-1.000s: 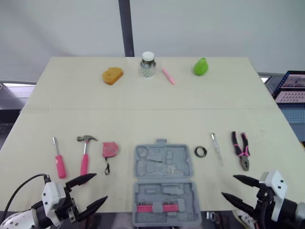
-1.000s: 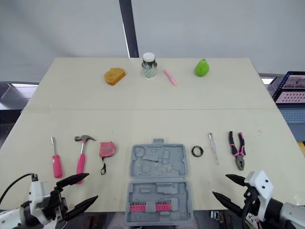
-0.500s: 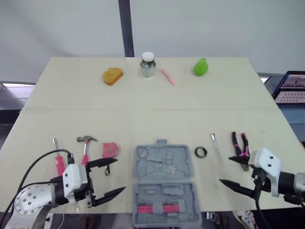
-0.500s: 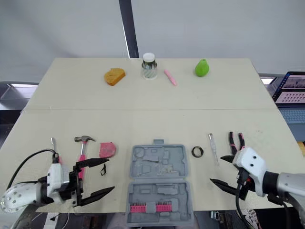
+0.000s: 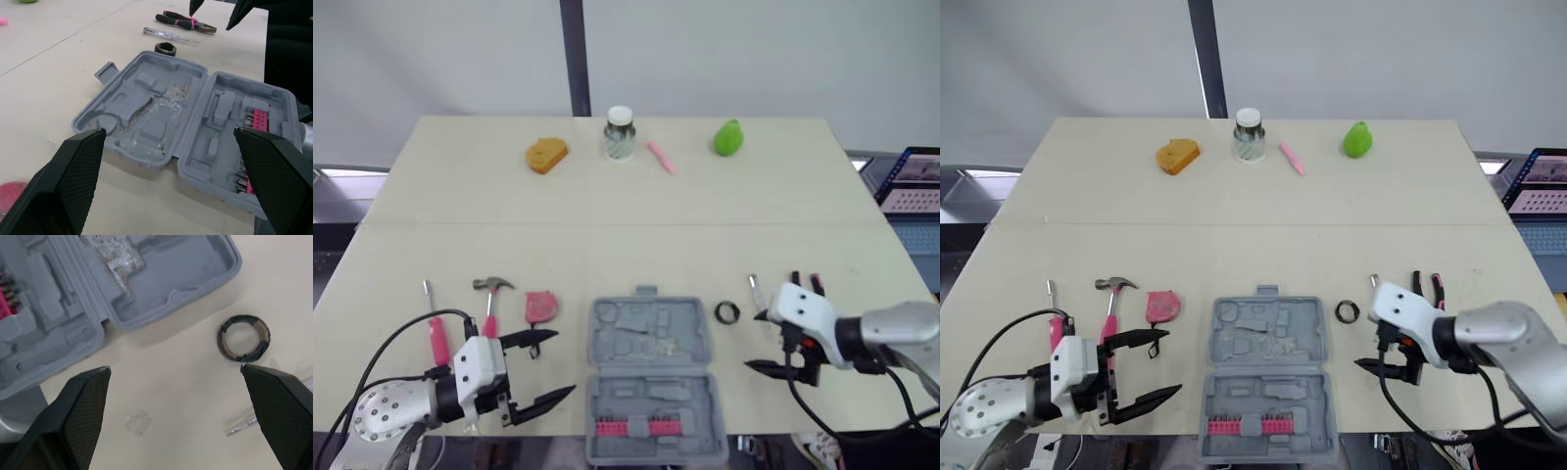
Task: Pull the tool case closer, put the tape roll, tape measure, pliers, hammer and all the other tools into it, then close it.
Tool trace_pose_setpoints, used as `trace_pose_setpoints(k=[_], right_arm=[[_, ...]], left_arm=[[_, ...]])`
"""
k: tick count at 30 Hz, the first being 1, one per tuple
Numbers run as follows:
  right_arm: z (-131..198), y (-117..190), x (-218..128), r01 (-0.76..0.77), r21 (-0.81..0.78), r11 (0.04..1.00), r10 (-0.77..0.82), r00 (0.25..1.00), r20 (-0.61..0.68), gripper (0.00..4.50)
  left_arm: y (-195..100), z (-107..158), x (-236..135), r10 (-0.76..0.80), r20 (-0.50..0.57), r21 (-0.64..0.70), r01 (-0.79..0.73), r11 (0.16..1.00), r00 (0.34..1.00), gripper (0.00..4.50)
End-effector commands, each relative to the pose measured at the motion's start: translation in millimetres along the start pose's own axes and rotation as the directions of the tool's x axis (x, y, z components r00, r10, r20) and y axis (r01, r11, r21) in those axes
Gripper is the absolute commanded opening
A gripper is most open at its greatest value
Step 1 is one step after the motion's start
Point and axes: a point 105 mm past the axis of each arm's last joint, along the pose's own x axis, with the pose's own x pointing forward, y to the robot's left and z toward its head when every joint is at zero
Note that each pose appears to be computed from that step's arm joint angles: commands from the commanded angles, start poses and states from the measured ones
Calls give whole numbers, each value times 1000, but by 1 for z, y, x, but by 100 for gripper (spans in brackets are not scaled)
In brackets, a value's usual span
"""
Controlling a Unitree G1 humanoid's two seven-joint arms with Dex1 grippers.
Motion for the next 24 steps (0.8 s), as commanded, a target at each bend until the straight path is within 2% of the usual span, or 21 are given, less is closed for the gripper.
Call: trace_pose_setpoints(k=[1,11,24], right_arm=[[0,-6,6,-5,-12,1000,5,999,-41,450],[4,-18,39,-28,-52,998,25,998,-51,450],[-2,-24,60,-47,-56,997,42,996,-73,450]], left_arm=[[-2,3,1,-1,16,3,1,1000,1000,448],[-4,-2,2,17,11,18,-17,1000,1000,448],[-8,-9,-2,30,-11,23,-30,999,999,448]])
